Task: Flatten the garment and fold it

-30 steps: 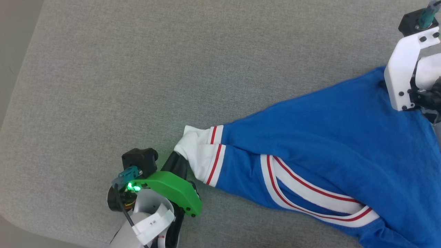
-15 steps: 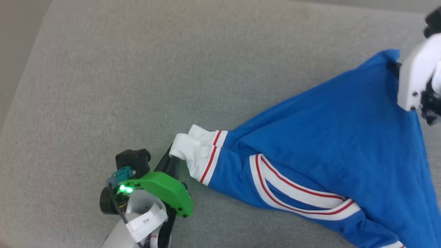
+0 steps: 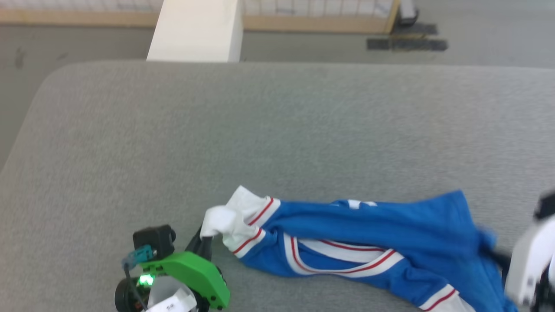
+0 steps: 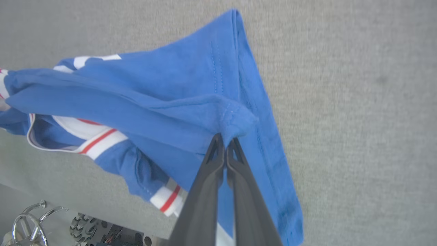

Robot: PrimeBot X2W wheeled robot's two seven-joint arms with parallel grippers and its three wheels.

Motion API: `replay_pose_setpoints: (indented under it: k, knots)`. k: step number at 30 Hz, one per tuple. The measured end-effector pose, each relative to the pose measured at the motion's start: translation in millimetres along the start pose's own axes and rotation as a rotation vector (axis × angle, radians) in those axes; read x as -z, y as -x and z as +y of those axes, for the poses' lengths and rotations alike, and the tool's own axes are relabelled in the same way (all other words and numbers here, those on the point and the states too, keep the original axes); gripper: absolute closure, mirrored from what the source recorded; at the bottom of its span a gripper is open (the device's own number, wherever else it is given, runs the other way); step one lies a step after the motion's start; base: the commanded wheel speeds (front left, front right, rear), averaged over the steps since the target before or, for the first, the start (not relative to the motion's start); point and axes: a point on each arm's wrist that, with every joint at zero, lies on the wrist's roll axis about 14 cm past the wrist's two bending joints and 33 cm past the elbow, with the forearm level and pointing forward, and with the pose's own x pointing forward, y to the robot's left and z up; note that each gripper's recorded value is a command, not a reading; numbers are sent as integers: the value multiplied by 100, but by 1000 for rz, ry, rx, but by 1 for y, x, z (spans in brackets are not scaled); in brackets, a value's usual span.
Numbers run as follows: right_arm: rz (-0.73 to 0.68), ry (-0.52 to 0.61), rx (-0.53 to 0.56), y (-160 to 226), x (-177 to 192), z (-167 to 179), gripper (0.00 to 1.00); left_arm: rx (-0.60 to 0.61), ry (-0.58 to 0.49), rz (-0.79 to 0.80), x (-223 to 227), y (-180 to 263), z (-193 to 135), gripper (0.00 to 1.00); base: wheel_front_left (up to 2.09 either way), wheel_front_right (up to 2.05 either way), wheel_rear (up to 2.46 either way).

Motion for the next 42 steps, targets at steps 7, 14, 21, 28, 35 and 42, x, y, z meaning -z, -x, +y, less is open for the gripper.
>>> replay_pose_setpoints:
  k: [7,14,21,28,35,42]
  knots:
    - [98,-137,-8,33,67,-7,100,85,60,-30,-5,12,-18,100,0,0,0]
    - [-177,-76,-30,66,-13,-4,100,232,33,-171,-68,5,-41,100,0,0,0]
    - [-451,87,-7,127,-126,5,100,395,-153,-414,-200,3,-88,100,0,0,0]
    - [-666,170,0,196,-204,20,100,445,-304,-674,-326,34,-128,100,0,0,0]
    - [-740,167,-4,216,-228,24,100,390,-388,-734,-372,36,-132,100,0,0,0]
    - [-803,143,20,211,-270,23,100,290,-460,-701,-400,-1,-123,100,0,0,0]
